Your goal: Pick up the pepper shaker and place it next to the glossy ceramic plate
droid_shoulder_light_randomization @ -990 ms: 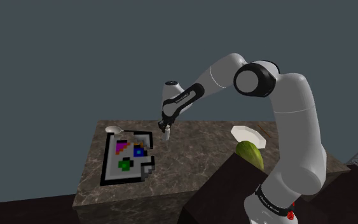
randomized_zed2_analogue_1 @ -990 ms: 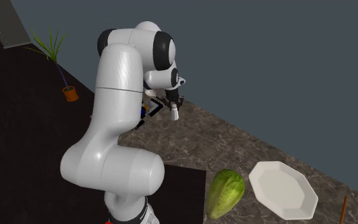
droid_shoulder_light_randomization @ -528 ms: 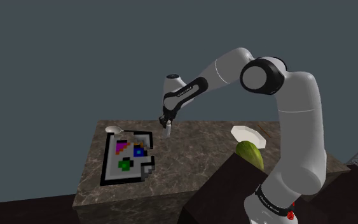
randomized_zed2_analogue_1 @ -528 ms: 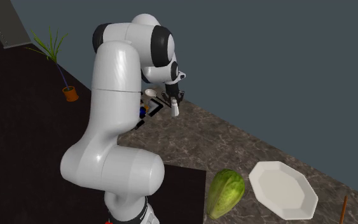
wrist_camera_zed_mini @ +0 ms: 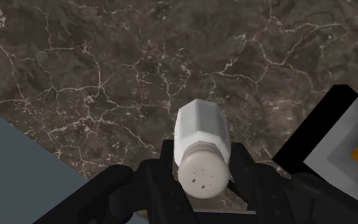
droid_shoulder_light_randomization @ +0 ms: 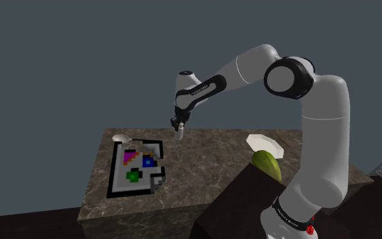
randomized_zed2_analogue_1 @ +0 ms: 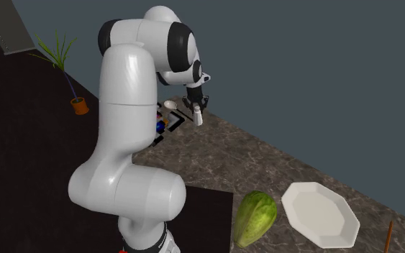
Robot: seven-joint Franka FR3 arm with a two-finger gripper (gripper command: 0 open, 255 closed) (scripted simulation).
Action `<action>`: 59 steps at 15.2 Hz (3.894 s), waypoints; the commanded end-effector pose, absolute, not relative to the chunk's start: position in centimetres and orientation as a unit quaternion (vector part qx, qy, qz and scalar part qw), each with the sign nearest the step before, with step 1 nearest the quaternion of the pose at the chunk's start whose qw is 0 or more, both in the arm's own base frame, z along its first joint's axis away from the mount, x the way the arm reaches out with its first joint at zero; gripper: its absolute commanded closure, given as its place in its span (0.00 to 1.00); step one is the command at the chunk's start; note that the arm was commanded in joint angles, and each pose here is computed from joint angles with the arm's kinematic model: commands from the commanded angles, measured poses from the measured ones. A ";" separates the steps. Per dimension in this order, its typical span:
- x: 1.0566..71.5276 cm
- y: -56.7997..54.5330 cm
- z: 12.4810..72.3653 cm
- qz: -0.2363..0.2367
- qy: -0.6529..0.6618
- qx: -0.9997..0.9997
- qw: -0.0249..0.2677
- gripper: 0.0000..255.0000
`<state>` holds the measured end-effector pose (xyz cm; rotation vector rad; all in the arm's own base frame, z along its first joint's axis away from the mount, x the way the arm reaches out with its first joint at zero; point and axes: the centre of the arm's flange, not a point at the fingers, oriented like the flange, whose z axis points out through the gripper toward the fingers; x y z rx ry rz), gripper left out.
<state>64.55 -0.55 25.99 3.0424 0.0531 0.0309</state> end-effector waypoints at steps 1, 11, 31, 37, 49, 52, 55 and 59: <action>64.5 -0.4 27.1 0.010 0.017 0.999 0.049 1.00; 64.5 -0.4 32.4 0.010 0.017 0.999 0.049 1.00; 48.5 -12.0 34.6 0.010 0.017 0.999 0.049 1.00; 42.0 -16.6 34.6 0.010 0.017 0.999 0.049 1.00; 29.1 -25.8 34.7 0.010 0.017 0.999 0.049 1.00; 25.9 -28.1 34.7 0.010 0.017 0.999 0.049 1.00; 22.7 -30.4 34.7 0.010 0.017 0.999 0.049 1.00; 18.4 -33.5 34.7 0.010 0.017 0.999 0.049 1.00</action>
